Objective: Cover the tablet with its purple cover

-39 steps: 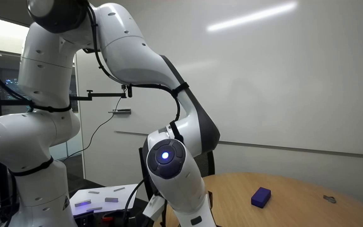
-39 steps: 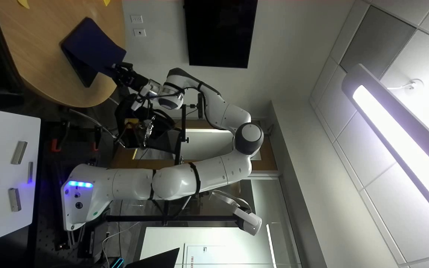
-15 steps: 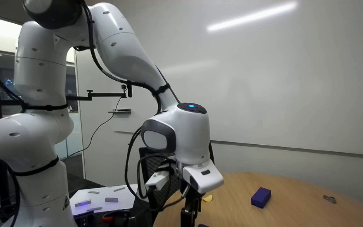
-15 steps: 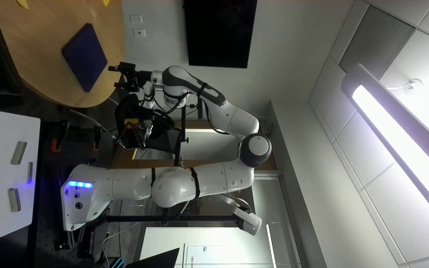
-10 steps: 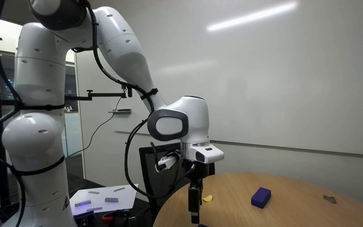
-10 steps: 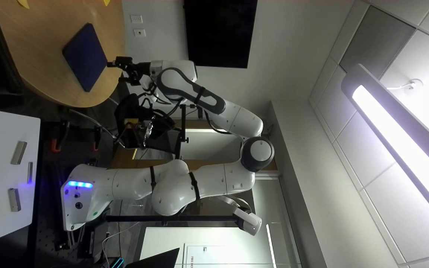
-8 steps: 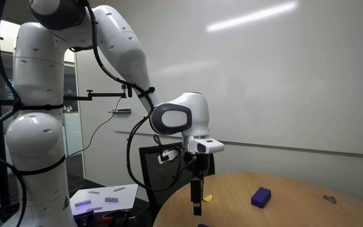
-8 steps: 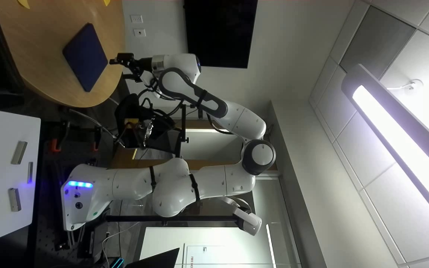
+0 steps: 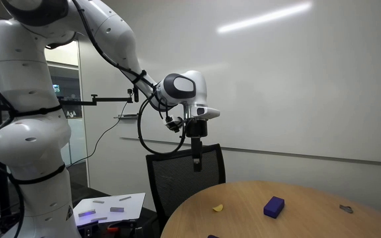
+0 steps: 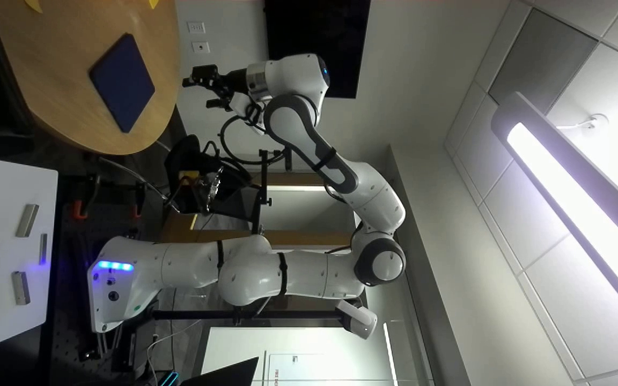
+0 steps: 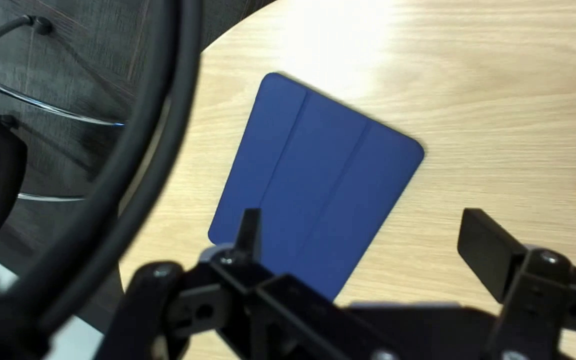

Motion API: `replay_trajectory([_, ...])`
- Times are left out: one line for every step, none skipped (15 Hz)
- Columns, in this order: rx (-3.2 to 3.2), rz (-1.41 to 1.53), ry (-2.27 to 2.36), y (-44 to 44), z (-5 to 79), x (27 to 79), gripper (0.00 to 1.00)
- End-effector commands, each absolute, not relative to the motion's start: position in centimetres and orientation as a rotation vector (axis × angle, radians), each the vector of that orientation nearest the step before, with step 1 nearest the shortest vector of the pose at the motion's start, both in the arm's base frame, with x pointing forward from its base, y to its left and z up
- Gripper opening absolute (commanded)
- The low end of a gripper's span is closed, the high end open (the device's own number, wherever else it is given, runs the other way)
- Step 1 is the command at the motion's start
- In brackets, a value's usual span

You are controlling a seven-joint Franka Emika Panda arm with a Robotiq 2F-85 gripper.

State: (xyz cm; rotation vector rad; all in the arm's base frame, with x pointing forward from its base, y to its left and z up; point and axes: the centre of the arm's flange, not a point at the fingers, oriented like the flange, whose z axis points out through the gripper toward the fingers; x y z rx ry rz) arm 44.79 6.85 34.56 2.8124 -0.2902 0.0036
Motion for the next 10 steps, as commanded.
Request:
replay_trajectory([2.811,0.008,-0.278,7.38,34.94,44.61,1.00])
replay_trajectory([2.811,0.010,-0.273,7.55,35.00,44.57,1.00])
replay_trajectory([2.811,0.008,-0.277,7.41,34.95,44.59,1.00])
replay_trajectory([2.809,0.005,-0.284,7.18,34.88,44.63,1.00])
replay_trajectory([2.809,0.003,-0.289,7.00,34.84,44.66,1.00])
replay_trajectory([2.808,0.002,-0.291,6.94,34.84,44.67,1.00])
replay_trajectory([2.808,0.002,-0.292,6.93,34.84,44.67,1.00])
replay_trajectory([2.808,0.002,-0.292,6.93,34.84,44.67,1.00])
replay_trajectory([2.808,0.002,-0.292,6.93,34.84,44.67,1.00])
replay_trajectory([2.808,0.002,-0.292,6.93,34.84,44.67,1.00])
